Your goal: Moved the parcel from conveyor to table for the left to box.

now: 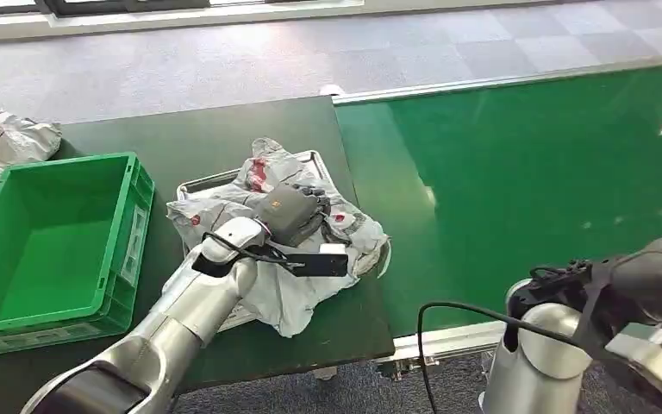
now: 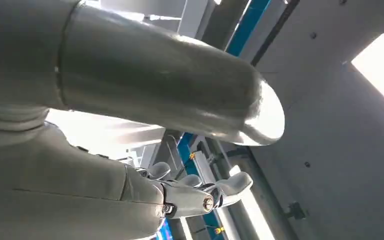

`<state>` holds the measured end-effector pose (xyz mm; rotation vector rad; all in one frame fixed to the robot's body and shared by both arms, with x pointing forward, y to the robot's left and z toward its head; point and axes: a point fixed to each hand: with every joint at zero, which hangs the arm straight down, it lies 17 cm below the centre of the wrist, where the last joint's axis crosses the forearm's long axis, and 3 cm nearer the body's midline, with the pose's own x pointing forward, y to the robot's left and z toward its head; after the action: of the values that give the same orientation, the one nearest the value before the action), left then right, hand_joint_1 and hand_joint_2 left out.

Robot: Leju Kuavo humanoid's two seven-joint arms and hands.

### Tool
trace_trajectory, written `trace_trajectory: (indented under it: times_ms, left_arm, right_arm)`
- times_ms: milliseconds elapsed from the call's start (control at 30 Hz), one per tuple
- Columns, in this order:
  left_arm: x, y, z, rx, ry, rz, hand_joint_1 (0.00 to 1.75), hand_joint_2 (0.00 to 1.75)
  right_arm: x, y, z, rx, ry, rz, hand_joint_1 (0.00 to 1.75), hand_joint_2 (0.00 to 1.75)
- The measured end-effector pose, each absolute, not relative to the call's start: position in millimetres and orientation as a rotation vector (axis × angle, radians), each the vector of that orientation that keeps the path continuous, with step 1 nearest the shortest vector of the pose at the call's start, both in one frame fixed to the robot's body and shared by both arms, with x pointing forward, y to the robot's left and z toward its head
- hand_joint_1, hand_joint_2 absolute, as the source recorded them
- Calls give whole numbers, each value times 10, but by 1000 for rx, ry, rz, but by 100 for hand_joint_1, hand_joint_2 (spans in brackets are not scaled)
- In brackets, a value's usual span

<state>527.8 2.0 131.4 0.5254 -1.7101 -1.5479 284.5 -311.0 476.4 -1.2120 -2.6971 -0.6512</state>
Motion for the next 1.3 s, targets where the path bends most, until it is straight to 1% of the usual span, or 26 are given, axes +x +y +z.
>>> trace_trajectory:
  times_ms: [533, 667, 733, 800, 867, 1033, 1133, 1200, 1300]
  left_arm:
    - [5258, 123, 944, 555, -1543, -1641, 175, 175]
    - [5311, 149, 1030, 618, -1583, -1607, 175, 175]
    - [5437, 233, 1329, 773, -1686, -1491, 175, 175]
    - [5571, 429, 1856, 977, -1829, -1282, 175, 175]
    - [5638, 688, 2300, 1111, -1921, -1084, 175, 175]
    - [5648, 1544, 3130, 1247, -2020, -661, 175, 175]
    - [5633, 2276, 3268, 1324, -1946, -447, 175, 175]
    - [5610, 2685, 3248, 1381, -1871, -360, 175, 175]
    - [5550, 3086, 3193, 1432, -1799, -285, 175, 175]
  right_arm:
    - [2847, -3147, 4745, -1214, -2688, -660, 0, 0]
    - [2847, -3146, 4745, -1215, -2688, -659, 0, 0]
    - [2847, -3138, 4747, -1224, -2688, -651, 0, 0]
    - [2847, -3136, 4743, -1230, -2685, -644, 0, 0]
    - [2848, -3132, 4737, -1235, -2684, -637, 0, 0]
    - [2852, -3150, 4705, -1245, -2672, -629, 0, 0]
    - [2851, -3173, 4682, -1255, -2663, -625, 0, 0]
    - [2850, -3189, 4664, -1259, -2656, -624, 0, 0]
    - [2850, -3200, 4646, -1261, -2651, -621, 0, 0]
